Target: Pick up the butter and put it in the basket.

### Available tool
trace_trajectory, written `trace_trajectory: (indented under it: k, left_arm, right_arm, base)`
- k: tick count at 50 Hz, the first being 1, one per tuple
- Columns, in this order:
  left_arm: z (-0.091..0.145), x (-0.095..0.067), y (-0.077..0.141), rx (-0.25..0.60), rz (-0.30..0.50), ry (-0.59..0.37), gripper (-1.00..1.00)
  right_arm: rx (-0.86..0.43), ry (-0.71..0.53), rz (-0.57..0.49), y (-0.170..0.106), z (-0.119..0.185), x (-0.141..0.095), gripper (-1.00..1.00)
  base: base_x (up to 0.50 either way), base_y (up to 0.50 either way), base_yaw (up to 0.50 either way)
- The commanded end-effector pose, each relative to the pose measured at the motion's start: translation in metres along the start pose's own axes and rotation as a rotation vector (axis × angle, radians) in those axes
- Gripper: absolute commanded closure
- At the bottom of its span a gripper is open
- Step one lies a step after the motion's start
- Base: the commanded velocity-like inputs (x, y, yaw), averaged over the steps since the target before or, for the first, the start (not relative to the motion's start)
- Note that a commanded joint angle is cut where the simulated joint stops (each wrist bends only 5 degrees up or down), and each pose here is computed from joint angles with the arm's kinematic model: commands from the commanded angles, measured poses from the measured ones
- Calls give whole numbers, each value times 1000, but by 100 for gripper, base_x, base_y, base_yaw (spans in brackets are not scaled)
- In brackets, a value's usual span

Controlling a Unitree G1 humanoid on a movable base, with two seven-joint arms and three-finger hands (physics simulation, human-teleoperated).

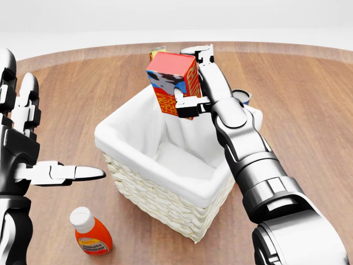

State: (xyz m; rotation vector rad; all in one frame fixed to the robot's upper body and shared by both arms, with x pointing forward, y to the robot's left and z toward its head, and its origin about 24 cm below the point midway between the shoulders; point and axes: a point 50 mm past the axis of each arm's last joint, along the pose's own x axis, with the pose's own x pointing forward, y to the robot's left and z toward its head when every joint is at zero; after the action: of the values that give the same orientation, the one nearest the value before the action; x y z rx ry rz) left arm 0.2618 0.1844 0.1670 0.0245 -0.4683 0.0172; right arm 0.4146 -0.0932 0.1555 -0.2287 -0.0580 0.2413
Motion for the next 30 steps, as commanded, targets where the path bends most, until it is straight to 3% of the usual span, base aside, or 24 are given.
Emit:
trace_trajectory:
  k: [1, 30]
  left_arm:
    - [2, 1, 0, 1, 0, -8, -100]
    - [-6, -2, 0, -1, 2, 27, -100]
  right_arm:
    - [55, -39, -12, 5, 8, 1, 100]
    - [-5, 98, -16, 15, -28, -5, 100]
  base:
    - [0, 0, 0]
    - [0, 0, 0]
